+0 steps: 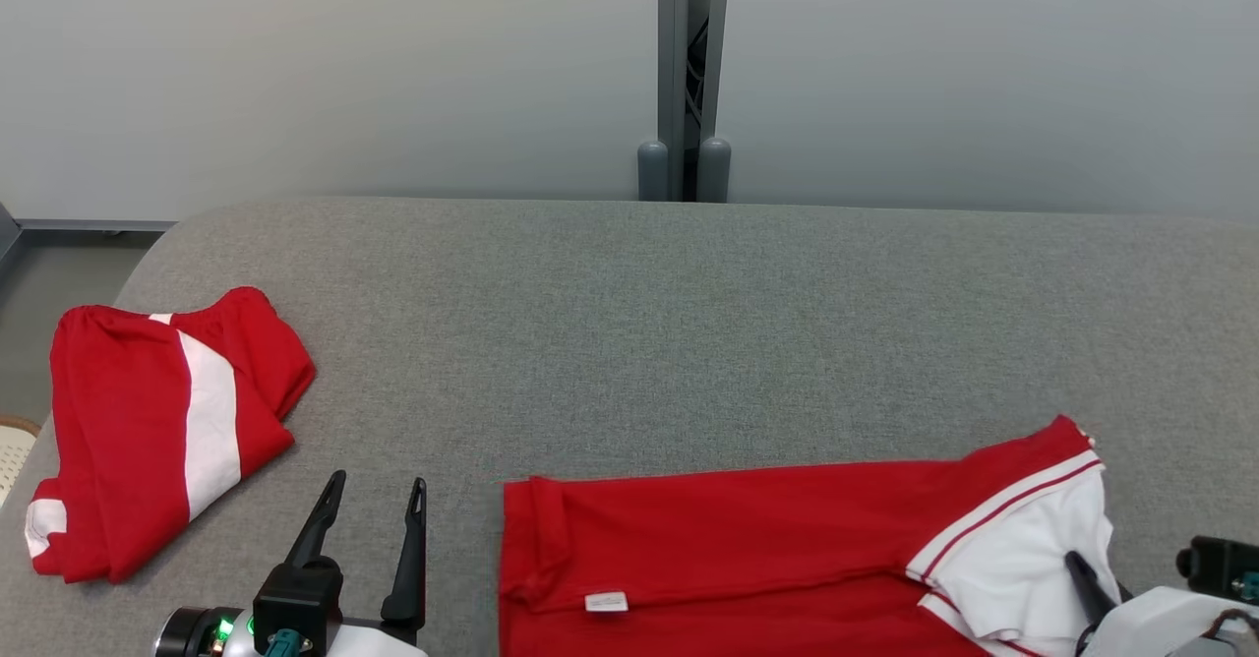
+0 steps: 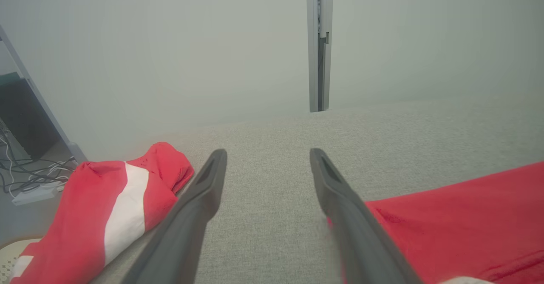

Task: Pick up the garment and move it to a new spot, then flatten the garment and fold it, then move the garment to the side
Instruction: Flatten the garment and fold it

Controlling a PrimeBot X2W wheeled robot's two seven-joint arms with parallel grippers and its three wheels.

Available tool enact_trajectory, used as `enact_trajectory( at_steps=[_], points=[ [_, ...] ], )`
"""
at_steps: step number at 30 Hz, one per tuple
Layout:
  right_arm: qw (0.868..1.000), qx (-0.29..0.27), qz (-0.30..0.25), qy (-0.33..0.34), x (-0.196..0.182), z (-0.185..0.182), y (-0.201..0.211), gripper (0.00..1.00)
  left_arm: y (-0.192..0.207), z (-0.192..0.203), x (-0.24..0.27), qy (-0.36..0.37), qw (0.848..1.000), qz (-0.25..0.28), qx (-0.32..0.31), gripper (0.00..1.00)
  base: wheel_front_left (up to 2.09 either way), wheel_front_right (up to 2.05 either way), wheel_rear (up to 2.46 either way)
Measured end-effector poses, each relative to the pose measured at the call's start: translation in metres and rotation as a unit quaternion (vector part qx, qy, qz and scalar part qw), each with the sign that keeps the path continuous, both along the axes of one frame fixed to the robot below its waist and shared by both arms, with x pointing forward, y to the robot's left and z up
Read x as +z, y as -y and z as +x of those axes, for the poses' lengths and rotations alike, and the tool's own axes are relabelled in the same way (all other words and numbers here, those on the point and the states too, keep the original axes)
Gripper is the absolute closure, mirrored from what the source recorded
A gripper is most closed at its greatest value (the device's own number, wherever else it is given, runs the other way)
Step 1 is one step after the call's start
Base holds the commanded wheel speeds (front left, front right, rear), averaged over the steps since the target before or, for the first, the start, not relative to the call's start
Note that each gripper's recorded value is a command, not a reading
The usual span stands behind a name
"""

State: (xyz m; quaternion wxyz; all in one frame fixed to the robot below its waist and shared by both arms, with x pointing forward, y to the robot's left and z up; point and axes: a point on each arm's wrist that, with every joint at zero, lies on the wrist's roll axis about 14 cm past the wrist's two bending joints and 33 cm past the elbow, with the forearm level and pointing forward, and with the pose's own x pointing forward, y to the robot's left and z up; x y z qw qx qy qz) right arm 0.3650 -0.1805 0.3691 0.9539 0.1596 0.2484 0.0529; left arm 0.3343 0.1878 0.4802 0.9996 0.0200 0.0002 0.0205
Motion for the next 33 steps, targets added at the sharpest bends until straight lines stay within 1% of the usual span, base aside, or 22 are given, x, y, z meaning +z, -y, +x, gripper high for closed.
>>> enact_trajectory(
  at_steps=[6,10,13,17,21,26,33],
  points=[
    [0.999,-0.027,-0.047,0.006,0.009,0.015,0.041,1.0,0.001,0.001,-0.001,-0.001,1.0,-0.001,0.0,0.0,0.0,0.0,0.0],
    [0.995,-0.056,-0.08,0.004,0.017,0.023,0.076,1.0,0.0,0.001,-0.002,-0.003,1.0,-0.003,0.001,0.0,0.0,0.0,0.0],
    [0.992,-0.06,-0.11,-0.002,0.02,0.024,0.094,1.0,0.0,0.001,-0.003,-0.006,1.0,-0.005,0.001,0.0,0.0,0.0,0.0],
    [0.992,-0.046,-0.114,-0.006,0.022,0.028,0.086,1.0,0.002,0.001,-0.004,-0.006,1.0,-0.006,-0.001,0.0,0.0,0.0,0.0],
    [0.994,-0.028,-0.108,-0.02,0.019,0.024,0.074,1.0,0.005,0.001,-0.002,-0.004,1.0,-0.009,-0.005,0.0,0.0,0.0,0.0],
    [0.997,-0.004,-0.073,-0.035,0.016,0.016,0.049,1.0,0.011,0.002,0.001,0.001,1.0,-0.011,-0.016,0.0,0.0,0.0,0.0],
    [0.998,0.034,-0.05,-0.035,0.023,0.007,0.028,1.0,0.014,0.004,0.011,0.018,1.0,-0.019,-0.016,0.0,0.0,0.0,0.0]
  ],
)
